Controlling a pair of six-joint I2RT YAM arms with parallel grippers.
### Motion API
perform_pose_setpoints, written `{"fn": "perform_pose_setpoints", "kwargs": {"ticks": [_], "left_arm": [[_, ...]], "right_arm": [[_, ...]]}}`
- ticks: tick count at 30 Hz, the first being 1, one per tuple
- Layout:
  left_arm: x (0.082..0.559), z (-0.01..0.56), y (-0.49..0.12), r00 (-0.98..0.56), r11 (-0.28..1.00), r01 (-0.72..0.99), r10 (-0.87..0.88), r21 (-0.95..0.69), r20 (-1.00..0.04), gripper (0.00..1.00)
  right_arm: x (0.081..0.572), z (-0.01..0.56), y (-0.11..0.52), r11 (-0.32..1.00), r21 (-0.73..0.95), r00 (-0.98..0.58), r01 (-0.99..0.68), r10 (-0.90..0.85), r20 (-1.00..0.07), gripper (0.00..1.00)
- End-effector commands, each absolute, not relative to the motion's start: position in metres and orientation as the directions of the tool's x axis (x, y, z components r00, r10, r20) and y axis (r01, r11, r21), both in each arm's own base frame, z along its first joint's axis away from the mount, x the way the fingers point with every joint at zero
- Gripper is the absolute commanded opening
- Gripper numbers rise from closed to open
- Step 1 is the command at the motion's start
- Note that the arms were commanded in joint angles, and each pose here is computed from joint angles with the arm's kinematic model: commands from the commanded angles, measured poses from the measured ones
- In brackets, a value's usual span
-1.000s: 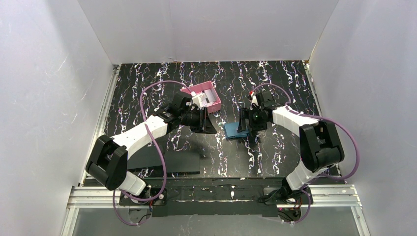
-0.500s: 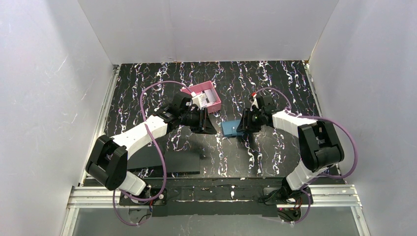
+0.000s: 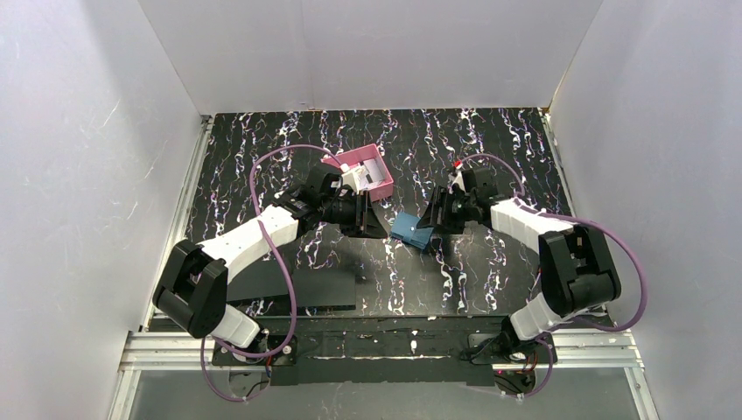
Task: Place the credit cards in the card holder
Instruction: Move the card holder to the center of the board.
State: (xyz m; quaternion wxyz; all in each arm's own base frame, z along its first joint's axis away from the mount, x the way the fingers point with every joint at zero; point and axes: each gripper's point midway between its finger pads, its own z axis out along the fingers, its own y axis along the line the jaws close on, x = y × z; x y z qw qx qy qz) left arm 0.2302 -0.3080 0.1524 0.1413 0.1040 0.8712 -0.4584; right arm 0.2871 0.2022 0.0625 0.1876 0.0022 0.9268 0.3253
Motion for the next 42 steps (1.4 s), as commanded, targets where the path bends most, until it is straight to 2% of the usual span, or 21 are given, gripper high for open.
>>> {"fn": "perform_pose_setpoints", "kwargs": {"ticks": [1,7,17,21,27,30,33,38,42], "left_arm": [[0.225,0.161,-0.306,-0.935,0.536,0.324,0.055,-0.779,-0.351,0.28],[0.223,0.162,-0.304,-0.935,0.541,0.321,0.050,-0.778,-0.351,0.28],[0.223,0.171,-0.304,-0.930,0.530,0.332,0.047,-0.780,-0.364,0.28],[0.223,0.174,-0.304,-0.927,0.528,0.339,0.046,-0.778,-0.373,0.43],[0.221,0.179,-0.304,-0.924,0.519,0.346,0.046,-0.781,-0.379,0.48],[0.219,0.186,-0.304,-0.916,0.501,0.367,0.050,-0.784,-0.397,0.50],[0.217,0.193,-0.302,-0.910,0.492,0.382,0.051,-0.782,-0.412,0.52],[0.212,0.199,-0.297,-0.899,0.500,0.401,0.055,-0.768,-0.434,0.53],[0.209,0.202,-0.292,-0.892,0.508,0.411,0.051,-0.757,-0.450,0.53]], "right_arm": [[0.313,0.061,0.194,0.817,0.573,-0.921,-0.059,0.176,-0.347,0.65],[0.317,0.053,0.203,0.764,0.645,-0.922,0.008,0.256,-0.292,0.53],[0.305,0.045,0.199,0.712,0.700,-0.908,0.059,0.330,-0.259,0.53],[0.302,0.045,0.206,0.676,0.736,-0.914,0.039,0.322,-0.247,0.52],[0.311,0.044,0.212,0.639,0.768,-0.904,0.042,0.351,-0.243,0.39],[0.320,0.042,0.206,0.628,0.776,-0.871,0.068,0.417,-0.261,0.26],[0.331,0.039,0.187,0.627,0.766,-0.814,0.137,0.513,-0.274,0.02],[0.362,0.051,0.117,0.669,0.686,-0.620,0.286,0.675,-0.399,0.01],[0.379,0.060,0.031,0.623,0.626,-0.409,0.469,0.781,-0.472,0.01]]}}
